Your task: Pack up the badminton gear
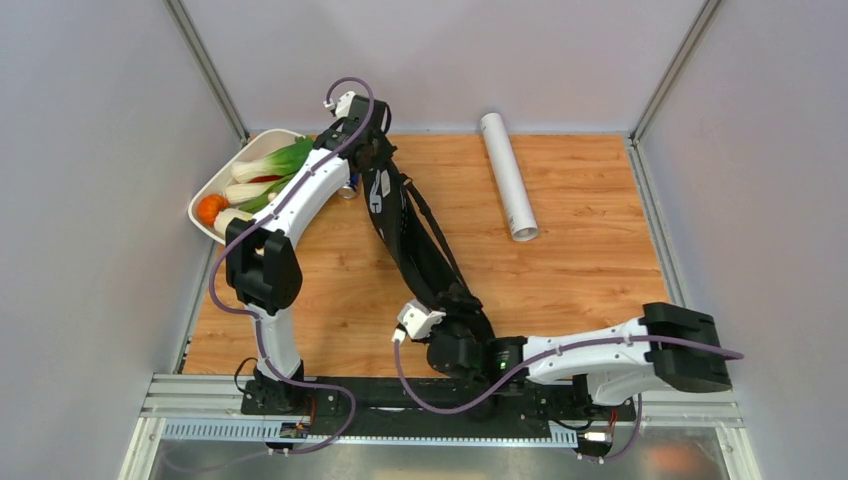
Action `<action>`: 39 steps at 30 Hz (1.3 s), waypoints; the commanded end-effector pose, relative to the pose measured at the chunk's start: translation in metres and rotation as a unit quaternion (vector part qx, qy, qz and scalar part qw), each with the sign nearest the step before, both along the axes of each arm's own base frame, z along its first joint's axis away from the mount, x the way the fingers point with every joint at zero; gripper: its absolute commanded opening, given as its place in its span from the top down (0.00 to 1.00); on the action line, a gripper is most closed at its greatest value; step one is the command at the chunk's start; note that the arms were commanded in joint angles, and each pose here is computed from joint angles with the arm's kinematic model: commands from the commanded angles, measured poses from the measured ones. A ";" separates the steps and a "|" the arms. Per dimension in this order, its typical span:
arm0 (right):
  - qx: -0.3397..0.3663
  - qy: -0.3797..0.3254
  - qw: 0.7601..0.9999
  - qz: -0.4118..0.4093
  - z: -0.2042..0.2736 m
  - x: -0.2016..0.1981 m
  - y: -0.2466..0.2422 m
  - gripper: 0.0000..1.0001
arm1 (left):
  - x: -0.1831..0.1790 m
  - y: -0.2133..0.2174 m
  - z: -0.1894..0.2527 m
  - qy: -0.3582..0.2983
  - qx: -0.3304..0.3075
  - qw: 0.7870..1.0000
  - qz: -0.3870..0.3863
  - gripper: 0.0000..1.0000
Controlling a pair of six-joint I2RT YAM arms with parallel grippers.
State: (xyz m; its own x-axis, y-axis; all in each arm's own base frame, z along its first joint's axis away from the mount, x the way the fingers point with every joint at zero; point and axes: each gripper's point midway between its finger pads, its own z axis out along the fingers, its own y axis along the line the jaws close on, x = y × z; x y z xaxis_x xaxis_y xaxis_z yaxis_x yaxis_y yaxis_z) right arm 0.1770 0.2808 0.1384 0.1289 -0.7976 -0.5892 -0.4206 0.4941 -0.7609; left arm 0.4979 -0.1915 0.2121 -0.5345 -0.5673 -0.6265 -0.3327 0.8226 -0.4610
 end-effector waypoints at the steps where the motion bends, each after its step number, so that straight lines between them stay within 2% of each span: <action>1: 0.154 0.055 0.987 0.002 0.043 0.007 0.010 0.32 | -0.015 0.004 -0.017 0.036 0.019 0.999 -0.023 1.00; 5: 0.277 0.120 0.953 0.022 0.080 0.027 0.015 0.34 | -0.016 0.003 -0.016 0.034 0.013 0.999 -0.024 1.00; 6: 0.314 0.136 0.939 0.029 0.094 0.033 0.016 0.35 | -0.016 0.003 -0.016 0.033 0.013 0.999 -0.024 1.00; 8: 0.407 0.169 0.897 0.021 0.122 0.051 0.015 0.37 | -0.016 0.004 -0.015 0.031 0.014 0.999 -0.023 1.00; 10: 0.465 0.187 0.865 0.009 0.142 0.073 0.012 0.39 | -0.016 0.004 -0.015 0.030 0.014 0.999 -0.022 1.00; 11: 0.476 0.199 0.856 0.016 0.148 0.080 0.016 0.40 | -0.017 0.004 -0.014 0.030 0.013 0.999 -0.021 1.00; 17: 0.502 0.249 0.828 0.014 0.146 0.117 0.038 0.40 | -0.018 0.001 -0.013 0.030 -0.004 0.999 -0.018 1.00; 24: 0.542 0.305 0.782 0.045 0.146 0.149 0.079 0.49 | -0.019 -0.004 -0.005 0.021 -0.033 0.999 -0.011 1.00; 35: 0.547 0.336 0.766 0.021 0.111 0.202 0.100 0.54 | -0.021 -0.006 -0.002 0.018 -0.043 0.999 -0.011 1.00; 39: 0.550 0.347 0.759 0.026 0.108 0.210 0.101 0.60 | -0.022 -0.007 0.003 0.010 -0.050 0.999 -0.012 1.00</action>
